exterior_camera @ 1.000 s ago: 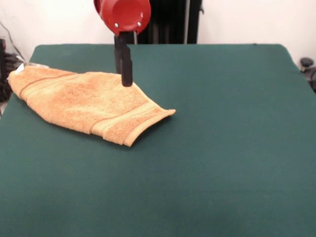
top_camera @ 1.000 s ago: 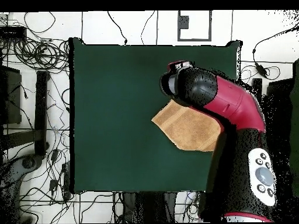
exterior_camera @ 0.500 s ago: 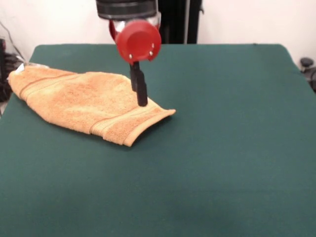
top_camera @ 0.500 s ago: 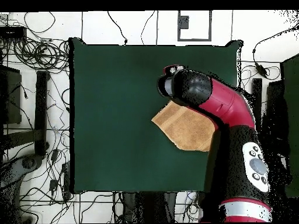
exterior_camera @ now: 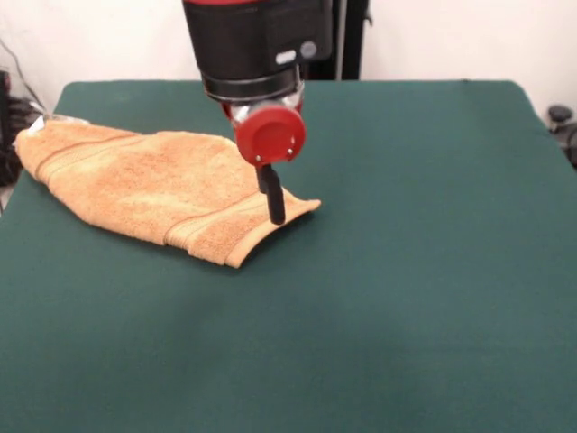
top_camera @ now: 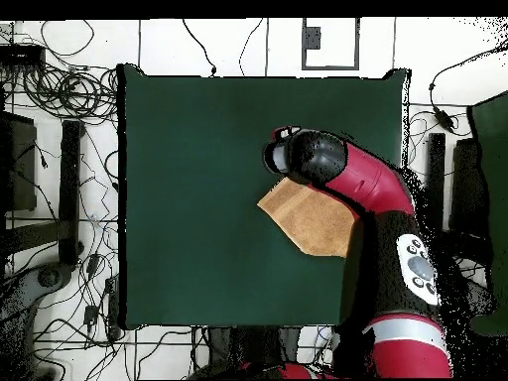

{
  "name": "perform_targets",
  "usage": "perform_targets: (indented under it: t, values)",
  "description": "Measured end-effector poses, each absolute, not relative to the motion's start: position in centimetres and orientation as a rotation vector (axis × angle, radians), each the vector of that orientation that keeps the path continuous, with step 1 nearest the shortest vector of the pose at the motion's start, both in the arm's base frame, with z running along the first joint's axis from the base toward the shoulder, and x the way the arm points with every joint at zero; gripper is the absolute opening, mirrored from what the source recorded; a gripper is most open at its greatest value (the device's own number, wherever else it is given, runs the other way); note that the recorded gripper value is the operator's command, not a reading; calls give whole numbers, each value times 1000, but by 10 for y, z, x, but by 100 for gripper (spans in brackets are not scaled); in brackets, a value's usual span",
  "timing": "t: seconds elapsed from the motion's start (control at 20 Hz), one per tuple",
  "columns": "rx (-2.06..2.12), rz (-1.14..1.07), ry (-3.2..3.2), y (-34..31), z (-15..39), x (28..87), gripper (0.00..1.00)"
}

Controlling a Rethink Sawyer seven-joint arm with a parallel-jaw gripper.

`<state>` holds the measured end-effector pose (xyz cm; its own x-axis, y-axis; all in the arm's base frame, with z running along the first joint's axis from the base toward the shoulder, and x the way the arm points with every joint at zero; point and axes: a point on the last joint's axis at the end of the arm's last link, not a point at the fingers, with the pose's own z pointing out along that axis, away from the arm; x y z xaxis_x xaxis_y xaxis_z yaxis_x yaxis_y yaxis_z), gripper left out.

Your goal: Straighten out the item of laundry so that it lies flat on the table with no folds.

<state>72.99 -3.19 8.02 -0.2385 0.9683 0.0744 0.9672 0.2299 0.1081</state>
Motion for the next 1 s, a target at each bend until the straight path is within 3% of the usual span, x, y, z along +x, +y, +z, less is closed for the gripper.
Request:
perform_targets:
  t: [0.45,1.0]
  values:
    - [1978,158,2540,-24,54,711,100]
    - [1949,-126,2847,3,64,675,100]
